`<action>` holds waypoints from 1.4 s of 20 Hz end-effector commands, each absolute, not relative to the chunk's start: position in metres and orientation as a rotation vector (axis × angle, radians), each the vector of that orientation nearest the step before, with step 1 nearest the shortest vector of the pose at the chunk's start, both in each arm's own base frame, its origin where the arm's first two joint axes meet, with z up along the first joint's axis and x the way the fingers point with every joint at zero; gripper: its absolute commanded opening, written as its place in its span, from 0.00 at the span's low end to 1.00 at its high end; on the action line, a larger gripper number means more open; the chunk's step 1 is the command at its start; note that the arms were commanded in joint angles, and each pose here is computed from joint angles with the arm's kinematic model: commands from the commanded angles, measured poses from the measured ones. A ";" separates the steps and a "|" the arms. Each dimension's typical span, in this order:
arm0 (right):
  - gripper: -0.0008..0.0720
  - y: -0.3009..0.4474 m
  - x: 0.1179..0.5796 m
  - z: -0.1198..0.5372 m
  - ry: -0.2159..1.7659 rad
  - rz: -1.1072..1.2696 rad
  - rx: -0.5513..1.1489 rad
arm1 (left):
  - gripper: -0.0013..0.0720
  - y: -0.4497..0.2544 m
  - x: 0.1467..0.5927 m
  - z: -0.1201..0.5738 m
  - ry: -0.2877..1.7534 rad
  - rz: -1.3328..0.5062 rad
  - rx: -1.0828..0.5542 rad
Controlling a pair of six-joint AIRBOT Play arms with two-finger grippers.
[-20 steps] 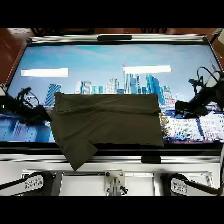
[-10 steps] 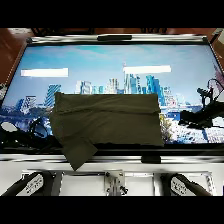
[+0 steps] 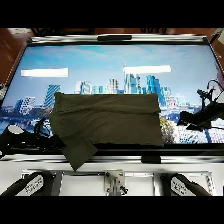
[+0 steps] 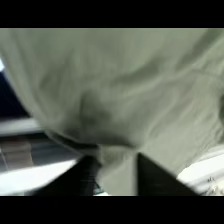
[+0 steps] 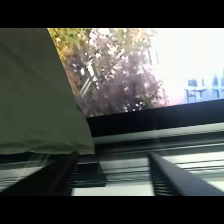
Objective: Fold the shirts.
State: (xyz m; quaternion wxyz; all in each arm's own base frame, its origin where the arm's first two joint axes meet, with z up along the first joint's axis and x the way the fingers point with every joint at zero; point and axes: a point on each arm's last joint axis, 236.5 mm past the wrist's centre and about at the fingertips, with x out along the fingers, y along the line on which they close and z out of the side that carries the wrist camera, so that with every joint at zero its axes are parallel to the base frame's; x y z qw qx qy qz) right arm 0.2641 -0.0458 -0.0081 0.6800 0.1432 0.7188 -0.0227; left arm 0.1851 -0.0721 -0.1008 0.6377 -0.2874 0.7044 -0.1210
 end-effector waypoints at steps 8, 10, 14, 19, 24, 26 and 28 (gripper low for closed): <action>0.95 0.024 0.209 -0.098 1.709 0.073 0.580 | 0.05 -0.077 0.193 -0.102 1.580 -0.283 -0.670; 0.94 0.027 0.214 -0.103 1.679 0.070 0.604 | 0.05 -0.079 0.190 -0.101 1.589 -0.290 -0.672; 0.87 0.028 0.223 -0.105 1.636 0.053 0.629 | 0.05 -0.080 0.188 -0.100 1.597 -0.297 -0.675; 0.87 0.046 0.219 -0.112 1.689 0.094 0.649 | 0.05 -0.082 0.185 -0.098 1.612 -0.308 -0.680; 0.10 0.058 0.241 -0.104 1.625 0.129 0.556 | 0.05 -0.080 0.190 -0.094 1.600 -0.311 -0.674; 0.10 0.054 0.256 -0.077 1.554 0.196 0.476 | 0.05 -0.078 0.202 -0.081 1.567 -0.362 -0.626; 0.10 0.045 0.271 -0.047 1.475 0.228 0.374 | 0.05 -0.073 0.223 -0.057 1.510 -0.426 -0.558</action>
